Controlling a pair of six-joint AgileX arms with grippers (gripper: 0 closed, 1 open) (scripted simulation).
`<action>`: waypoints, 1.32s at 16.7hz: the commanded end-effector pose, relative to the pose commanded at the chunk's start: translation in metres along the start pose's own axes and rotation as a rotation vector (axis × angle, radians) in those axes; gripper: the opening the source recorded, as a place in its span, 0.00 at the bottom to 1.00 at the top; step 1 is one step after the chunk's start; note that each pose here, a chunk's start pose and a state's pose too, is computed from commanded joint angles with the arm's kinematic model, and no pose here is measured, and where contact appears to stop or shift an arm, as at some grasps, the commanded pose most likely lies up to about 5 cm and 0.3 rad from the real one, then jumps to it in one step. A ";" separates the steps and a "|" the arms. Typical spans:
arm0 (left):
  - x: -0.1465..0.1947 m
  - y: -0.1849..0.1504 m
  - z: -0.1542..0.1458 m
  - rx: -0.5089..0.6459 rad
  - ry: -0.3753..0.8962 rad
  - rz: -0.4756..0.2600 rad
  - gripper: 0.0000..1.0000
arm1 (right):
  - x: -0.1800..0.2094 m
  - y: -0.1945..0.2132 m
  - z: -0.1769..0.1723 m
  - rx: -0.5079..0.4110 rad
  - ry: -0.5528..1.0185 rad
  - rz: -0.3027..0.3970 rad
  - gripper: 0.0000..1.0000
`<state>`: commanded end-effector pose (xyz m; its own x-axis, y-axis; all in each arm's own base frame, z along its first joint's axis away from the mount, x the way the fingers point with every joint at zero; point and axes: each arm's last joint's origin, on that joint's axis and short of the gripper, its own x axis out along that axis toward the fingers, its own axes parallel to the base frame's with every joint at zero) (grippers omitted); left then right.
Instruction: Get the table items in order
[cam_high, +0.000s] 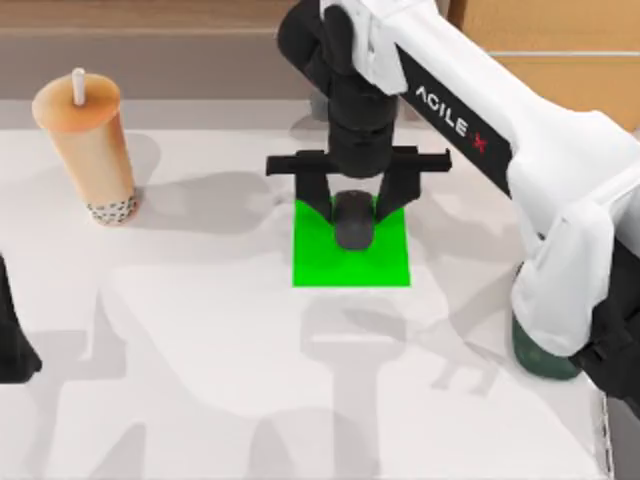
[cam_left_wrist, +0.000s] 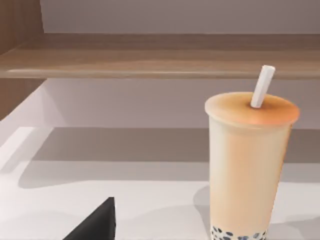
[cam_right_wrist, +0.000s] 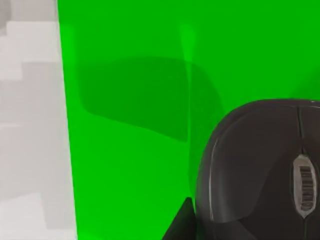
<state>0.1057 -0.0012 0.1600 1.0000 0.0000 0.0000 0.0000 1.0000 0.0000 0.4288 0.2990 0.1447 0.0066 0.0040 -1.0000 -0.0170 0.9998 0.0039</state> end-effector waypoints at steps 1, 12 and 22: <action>0.000 0.000 0.000 0.000 0.000 0.000 1.00 | 0.000 0.000 0.000 0.000 0.000 0.000 0.00; 0.000 0.000 0.000 0.000 0.000 0.000 1.00 | 0.010 0.001 0.001 0.000 0.001 -0.001 0.00; 0.000 0.000 0.000 0.000 0.000 0.000 1.00 | 0.010 0.001 0.001 0.000 0.001 -0.001 0.68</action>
<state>0.1057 -0.0012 0.1600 1.0000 0.0000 0.0000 0.0000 1.0000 0.0000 0.4299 0.3000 0.1351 0.0056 0.0034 -1.0000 -0.0173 0.9998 0.0033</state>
